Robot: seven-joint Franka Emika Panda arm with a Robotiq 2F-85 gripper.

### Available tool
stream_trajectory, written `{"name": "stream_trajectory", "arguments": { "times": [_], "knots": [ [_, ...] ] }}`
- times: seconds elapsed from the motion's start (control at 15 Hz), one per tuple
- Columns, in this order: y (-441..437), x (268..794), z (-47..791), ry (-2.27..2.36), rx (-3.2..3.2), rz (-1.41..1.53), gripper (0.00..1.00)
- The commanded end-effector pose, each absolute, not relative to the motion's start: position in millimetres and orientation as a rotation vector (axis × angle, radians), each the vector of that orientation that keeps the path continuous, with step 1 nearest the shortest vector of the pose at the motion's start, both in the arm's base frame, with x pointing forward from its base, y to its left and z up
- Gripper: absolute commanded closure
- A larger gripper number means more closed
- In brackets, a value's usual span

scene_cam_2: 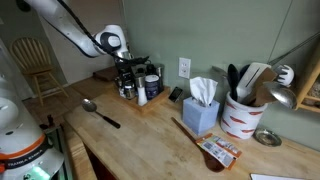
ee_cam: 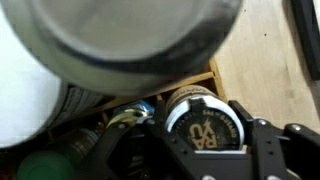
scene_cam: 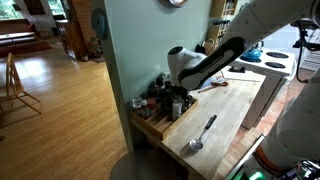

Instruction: Pick up the glass container on the right and put it in the wooden tray on the left

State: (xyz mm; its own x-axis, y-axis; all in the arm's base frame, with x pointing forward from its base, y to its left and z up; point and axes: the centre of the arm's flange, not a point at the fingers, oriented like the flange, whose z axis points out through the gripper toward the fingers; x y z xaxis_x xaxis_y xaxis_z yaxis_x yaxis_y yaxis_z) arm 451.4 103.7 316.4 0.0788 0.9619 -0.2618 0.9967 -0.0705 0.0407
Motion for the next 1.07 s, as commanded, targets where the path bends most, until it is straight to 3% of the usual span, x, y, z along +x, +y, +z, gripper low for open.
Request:
{"name": "stream_trajectory", "arguments": {
  "times": [0.0, 0.47, 0.53, 0.6, 0.73, 0.87, 1.0],
  "knots": [
    [95.7, 453.6, 310.9, 2.014, 2.137, -0.228, 0.61],
    [92.5, 454.6, 297.0, 2.032, 2.137, -0.237, 0.61],
    [92.3, 454.7, 296.4, 2.03, 2.136, -0.238, 0.58],
    [92.2, 454.5, 297.3, 2.029, 2.135, -0.238, 0.31],
    [90.9, 454.0, 300.3, 2.023, 2.136, -0.231, 0.25],
    [90.2, 452.4, 305.5, 2.029, 2.129, -0.231, 0.31],
    [90.3, 450.8, 310.5, 2.031, 2.127, -0.227, 0.25]
  ]
}}
